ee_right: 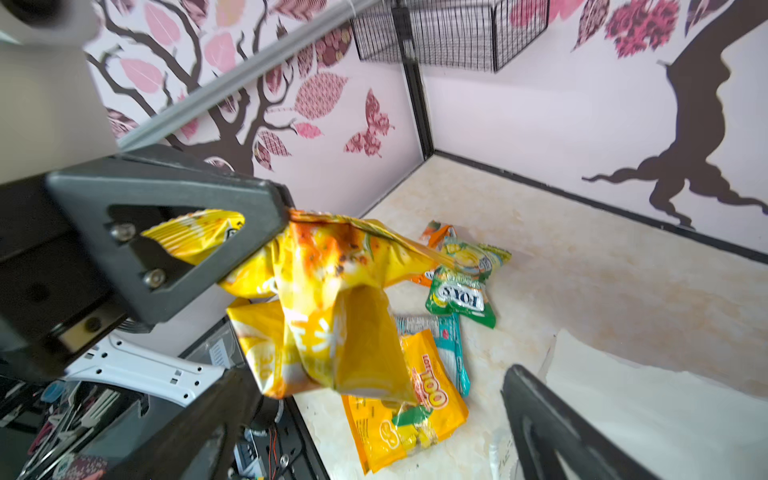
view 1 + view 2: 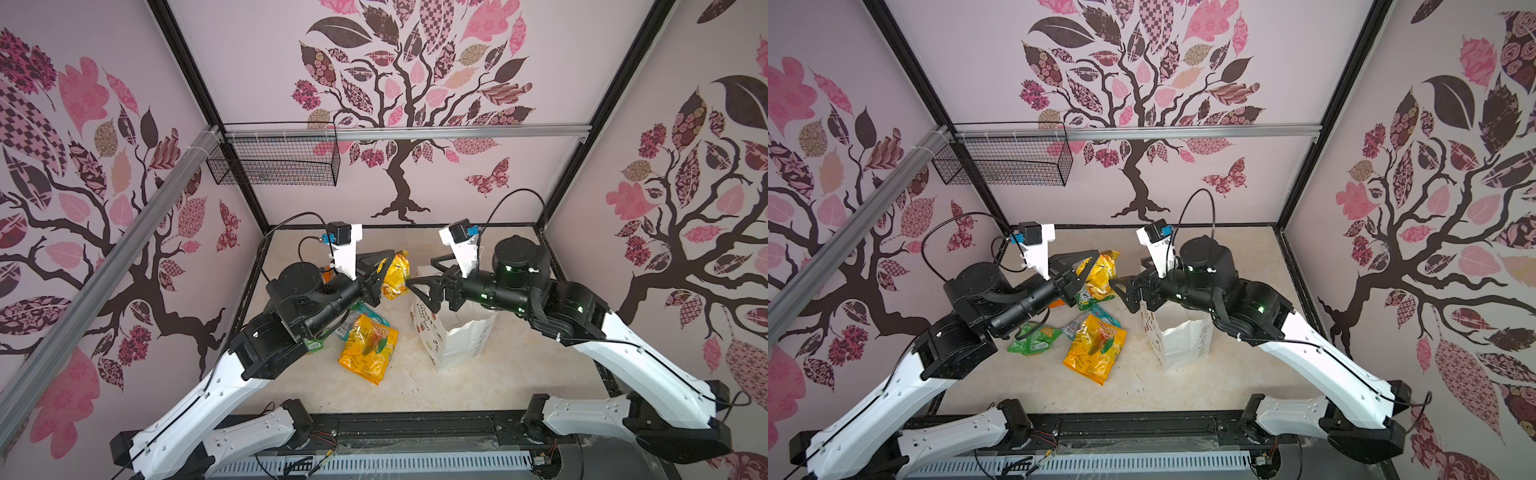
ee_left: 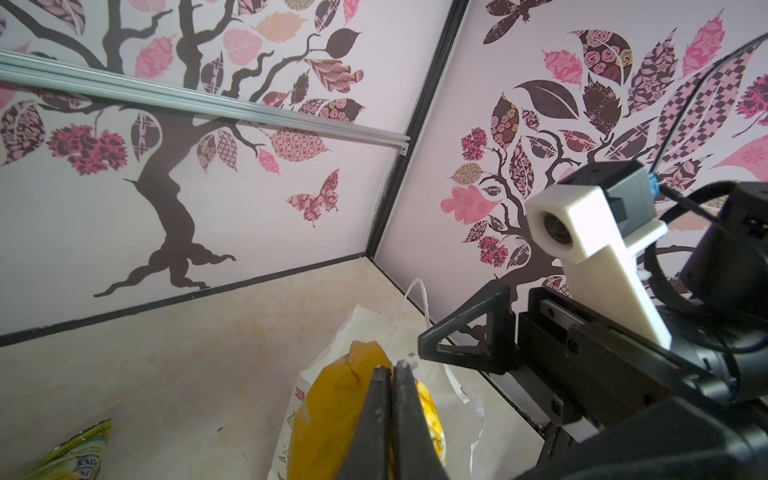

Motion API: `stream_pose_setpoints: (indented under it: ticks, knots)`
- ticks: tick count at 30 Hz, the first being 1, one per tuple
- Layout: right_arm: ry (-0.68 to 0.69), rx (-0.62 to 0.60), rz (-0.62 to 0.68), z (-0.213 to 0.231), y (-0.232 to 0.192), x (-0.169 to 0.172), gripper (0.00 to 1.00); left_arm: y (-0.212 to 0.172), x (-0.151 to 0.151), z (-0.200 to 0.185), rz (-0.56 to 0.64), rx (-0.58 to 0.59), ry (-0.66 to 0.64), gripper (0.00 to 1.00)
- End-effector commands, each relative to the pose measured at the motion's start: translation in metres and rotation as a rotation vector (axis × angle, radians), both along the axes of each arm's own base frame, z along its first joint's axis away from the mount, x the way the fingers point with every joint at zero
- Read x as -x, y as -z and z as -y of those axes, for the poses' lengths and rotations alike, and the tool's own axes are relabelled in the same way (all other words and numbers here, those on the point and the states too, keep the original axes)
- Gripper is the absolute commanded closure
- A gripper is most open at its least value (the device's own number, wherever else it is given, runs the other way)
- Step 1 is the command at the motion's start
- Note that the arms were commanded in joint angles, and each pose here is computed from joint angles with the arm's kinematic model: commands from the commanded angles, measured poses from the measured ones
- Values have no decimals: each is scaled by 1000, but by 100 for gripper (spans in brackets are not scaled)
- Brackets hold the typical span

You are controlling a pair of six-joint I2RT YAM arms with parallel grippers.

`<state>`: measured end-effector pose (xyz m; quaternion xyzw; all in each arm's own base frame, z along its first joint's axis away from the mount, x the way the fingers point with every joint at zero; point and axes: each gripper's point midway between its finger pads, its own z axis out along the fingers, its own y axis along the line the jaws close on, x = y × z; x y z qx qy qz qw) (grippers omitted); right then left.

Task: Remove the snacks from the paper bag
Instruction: 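Grasp the yellow packet with the left gripper while the right gripper releases it, then lower the yellow packet onto the table beside the snacks with the left gripper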

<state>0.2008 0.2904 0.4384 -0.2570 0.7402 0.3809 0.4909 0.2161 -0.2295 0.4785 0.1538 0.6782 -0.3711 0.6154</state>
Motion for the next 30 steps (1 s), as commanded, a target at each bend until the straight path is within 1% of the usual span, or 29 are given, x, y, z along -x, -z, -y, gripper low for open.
stream_pose_setpoints:
  ticks: [1,3,6,8,11,14,17,24,28,30]
  knots:
    - [57,-147,133,26,-35,7,0,-3,3,-21,63,-2,-68,100]
    - [129,-197,164,44,-34,5,0,5,-1,-29,63,-1,-117,100]
    - [251,-254,180,71,-23,0,0,26,-12,-40,23,-19,-207,100]
    - [323,-258,168,85,-10,-5,0,41,-21,-46,-11,-43,-275,100]
    - [390,-222,128,98,16,-9,0,62,-35,-51,-62,-77,-346,100]
    - [448,-195,70,107,41,-12,0,82,-52,-46,-133,-69,-337,100]
    - [483,-177,27,113,57,-13,1,107,-77,-43,-234,-17,-325,100]
    - [503,-172,9,119,63,-12,1,180,-128,-19,-477,81,-236,100]
    - [504,-159,9,120,67,-12,0,217,-150,-14,-571,160,-180,100]
    - [502,-151,3,119,71,-12,0,235,-156,-12,-618,177,-153,100]
